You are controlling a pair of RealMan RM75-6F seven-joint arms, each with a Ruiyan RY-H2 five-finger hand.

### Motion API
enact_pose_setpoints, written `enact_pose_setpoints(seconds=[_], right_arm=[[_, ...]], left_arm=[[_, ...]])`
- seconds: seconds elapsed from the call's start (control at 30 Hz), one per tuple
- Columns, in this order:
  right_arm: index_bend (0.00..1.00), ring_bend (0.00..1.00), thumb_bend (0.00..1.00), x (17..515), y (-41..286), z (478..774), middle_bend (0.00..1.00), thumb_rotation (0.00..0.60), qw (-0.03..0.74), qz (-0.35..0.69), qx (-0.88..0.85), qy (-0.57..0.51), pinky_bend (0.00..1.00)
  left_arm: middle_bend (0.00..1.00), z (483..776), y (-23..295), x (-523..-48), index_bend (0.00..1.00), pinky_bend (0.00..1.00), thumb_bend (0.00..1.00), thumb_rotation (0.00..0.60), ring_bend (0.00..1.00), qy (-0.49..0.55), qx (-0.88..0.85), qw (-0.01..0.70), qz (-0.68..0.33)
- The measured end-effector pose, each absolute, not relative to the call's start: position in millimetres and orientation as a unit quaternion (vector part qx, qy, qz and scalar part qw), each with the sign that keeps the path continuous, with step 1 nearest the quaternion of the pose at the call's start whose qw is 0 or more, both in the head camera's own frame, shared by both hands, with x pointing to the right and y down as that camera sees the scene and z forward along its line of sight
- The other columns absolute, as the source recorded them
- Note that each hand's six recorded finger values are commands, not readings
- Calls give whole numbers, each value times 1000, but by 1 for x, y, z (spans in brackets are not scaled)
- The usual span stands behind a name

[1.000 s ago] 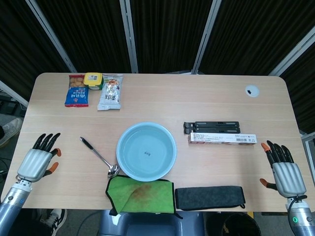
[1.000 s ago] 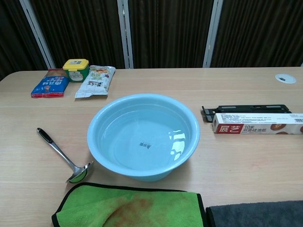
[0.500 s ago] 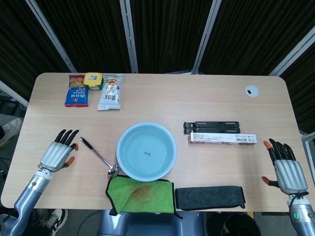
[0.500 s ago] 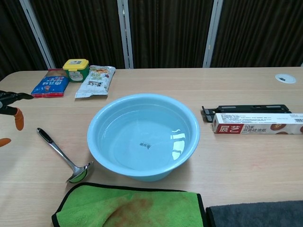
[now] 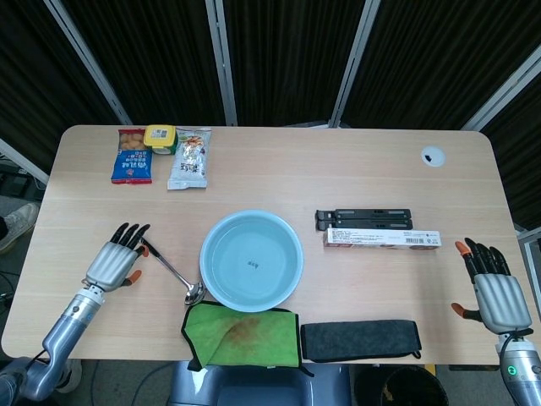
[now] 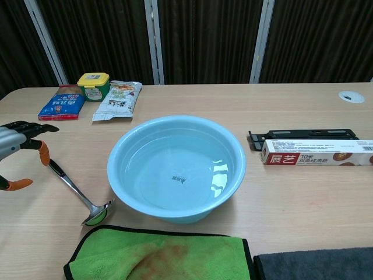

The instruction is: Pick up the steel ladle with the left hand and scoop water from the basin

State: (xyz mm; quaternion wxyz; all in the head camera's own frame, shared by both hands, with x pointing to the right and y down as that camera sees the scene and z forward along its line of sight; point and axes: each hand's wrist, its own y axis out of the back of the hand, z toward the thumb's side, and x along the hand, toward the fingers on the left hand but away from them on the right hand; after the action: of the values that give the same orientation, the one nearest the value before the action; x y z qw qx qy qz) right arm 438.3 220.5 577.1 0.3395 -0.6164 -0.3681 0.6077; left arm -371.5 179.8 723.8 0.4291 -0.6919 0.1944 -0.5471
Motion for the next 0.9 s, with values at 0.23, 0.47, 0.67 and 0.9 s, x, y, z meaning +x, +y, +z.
enact_pose_setpoints(seconds=[0.23,0.47,0.67,0.9], right_arm=[[0,0,0,437,221,577,0,600,339,606,-620,-365,0],[0,0,0,437,223,576,0,600,341,604,-622,-364,0],[0,0,0,439,222,571,0,600,341,600,-621,-372,0],[0,0,0,440,220,573,0,600,340,602,-621,-369,0]], left_arm=[[0,732,180,-363,439,0,295,600,0,197,-699,431,-536],[0,744,180,-350,456,0,295,600,0,194,-710,428,-526],[0,751,179,-347,463,0,295,600,0,184,-709,430,-528],[0,759,178,-340,460,0,298,600,0,182,-710,426,-530]])
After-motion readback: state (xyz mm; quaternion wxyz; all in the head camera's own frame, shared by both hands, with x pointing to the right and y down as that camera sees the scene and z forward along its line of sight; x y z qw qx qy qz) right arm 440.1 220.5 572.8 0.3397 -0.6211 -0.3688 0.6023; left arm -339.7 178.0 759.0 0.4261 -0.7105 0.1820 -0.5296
